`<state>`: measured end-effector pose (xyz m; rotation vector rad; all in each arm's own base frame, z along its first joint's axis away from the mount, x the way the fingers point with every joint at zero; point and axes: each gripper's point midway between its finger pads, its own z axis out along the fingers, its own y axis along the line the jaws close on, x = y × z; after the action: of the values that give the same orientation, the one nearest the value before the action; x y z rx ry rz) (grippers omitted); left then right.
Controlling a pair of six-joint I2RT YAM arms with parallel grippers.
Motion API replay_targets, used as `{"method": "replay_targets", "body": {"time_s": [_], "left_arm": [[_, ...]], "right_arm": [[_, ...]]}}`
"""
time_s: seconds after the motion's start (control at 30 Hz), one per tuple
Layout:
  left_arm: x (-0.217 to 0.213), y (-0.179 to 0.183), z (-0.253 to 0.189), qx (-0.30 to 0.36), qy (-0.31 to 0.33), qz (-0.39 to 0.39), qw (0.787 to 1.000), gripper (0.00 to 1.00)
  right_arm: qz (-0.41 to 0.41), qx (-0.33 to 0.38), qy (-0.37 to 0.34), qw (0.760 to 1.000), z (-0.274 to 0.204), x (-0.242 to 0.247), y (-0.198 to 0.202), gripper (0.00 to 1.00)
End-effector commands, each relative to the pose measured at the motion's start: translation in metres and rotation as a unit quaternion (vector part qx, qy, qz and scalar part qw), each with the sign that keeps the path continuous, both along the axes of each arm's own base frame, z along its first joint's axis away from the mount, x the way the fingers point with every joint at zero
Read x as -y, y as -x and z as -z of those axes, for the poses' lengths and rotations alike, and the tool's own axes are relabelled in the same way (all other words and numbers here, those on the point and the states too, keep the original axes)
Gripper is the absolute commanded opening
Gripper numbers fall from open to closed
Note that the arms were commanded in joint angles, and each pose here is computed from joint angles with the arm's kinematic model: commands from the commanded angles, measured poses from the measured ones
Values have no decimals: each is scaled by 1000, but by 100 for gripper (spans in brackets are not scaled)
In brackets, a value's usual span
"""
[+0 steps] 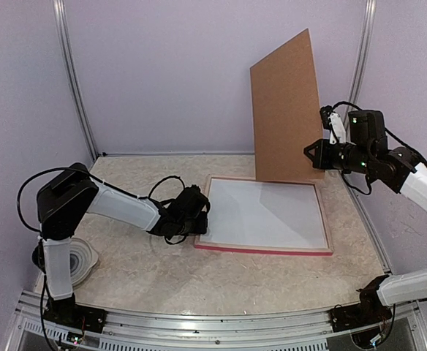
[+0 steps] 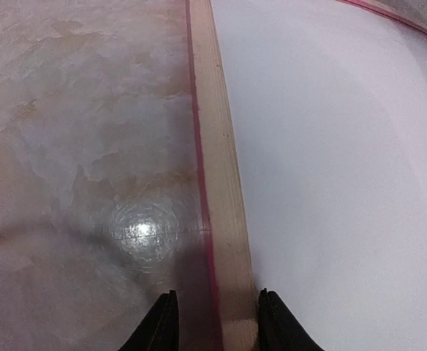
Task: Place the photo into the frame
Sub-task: Move the frame body to the center of the board.
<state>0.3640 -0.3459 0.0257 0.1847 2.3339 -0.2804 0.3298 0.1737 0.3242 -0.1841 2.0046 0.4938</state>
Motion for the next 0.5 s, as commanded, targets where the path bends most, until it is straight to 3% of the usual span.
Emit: {"method": "replay_targets", "body": {"time_s": [0.0, 0.47], "left_arm": [[-31, 7, 5, -16, -11, -34, 999, 36], [-117, 25, 14, -39, -7, -109, 993, 34]], "right_arm": [[-12, 75, -7, 997, -36, -2, -8, 0], [-89, 104, 38, 990, -34, -20, -1, 0]]}}
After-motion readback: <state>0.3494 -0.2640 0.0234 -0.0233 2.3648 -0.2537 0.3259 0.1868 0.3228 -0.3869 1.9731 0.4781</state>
